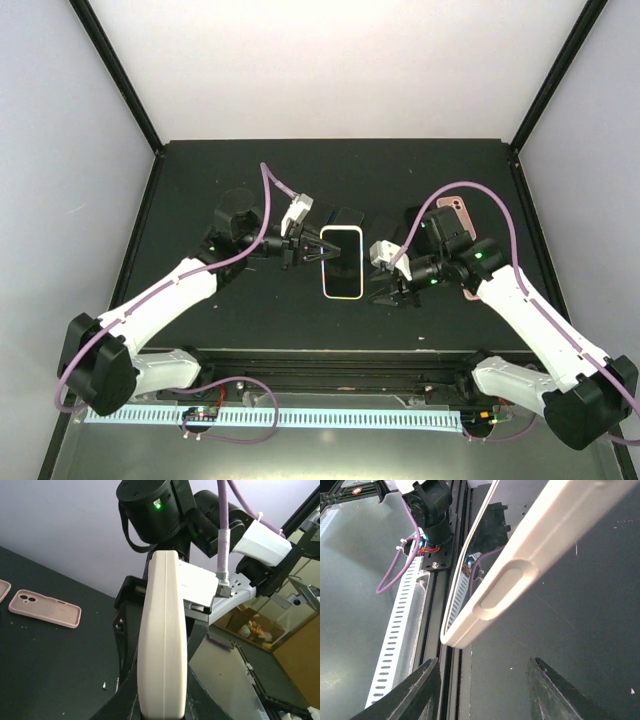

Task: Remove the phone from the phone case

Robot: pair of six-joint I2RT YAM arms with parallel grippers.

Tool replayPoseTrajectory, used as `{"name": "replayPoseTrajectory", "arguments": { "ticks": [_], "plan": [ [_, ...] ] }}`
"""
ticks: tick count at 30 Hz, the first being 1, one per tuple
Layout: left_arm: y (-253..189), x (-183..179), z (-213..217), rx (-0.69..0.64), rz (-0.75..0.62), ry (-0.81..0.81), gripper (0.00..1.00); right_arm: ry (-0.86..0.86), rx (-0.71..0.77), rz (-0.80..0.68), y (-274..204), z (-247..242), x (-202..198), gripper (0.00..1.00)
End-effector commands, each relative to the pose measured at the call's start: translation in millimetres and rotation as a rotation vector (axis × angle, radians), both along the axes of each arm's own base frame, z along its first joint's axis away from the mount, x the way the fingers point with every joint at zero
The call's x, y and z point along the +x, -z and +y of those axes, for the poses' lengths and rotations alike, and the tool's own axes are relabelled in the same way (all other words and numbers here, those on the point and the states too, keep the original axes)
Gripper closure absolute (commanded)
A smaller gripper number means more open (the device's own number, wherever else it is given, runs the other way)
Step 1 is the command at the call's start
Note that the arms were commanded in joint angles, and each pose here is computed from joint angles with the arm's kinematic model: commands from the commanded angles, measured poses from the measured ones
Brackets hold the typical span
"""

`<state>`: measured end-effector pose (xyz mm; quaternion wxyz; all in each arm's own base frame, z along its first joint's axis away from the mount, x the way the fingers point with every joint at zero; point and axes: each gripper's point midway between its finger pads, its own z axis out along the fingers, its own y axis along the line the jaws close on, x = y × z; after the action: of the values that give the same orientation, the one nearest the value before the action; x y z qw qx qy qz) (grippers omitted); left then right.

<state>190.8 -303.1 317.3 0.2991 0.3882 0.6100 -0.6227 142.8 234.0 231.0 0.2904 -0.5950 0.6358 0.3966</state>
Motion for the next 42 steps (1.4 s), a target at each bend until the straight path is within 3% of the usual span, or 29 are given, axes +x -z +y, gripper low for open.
{"name": "replayPoseTrajectory", "arguments": {
  "ticks": [1, 10, 24, 42],
  "plan": [
    [-24, -7, 0, -0.070, -0.066, 0.056, 0.98, 0.005, 0.041, -0.045, -8, 12, 5, 0.52],
    [-22, -7, 0, -0.071, -0.053, 0.057, 0.99, -0.068, 0.108, -0.012, -23, 21, -11, 0.56],
    [-22, -15, 0, -0.072, -0.007, 0.118, 0.98, -0.149, 0.082, -0.037, -23, 22, -25, 0.82],
    [-30, -35, 7, -0.077, 0.027, 0.203, 0.98, -0.167, 0.030, -0.110, -13, 28, -18, 0.86]
  ]
}}
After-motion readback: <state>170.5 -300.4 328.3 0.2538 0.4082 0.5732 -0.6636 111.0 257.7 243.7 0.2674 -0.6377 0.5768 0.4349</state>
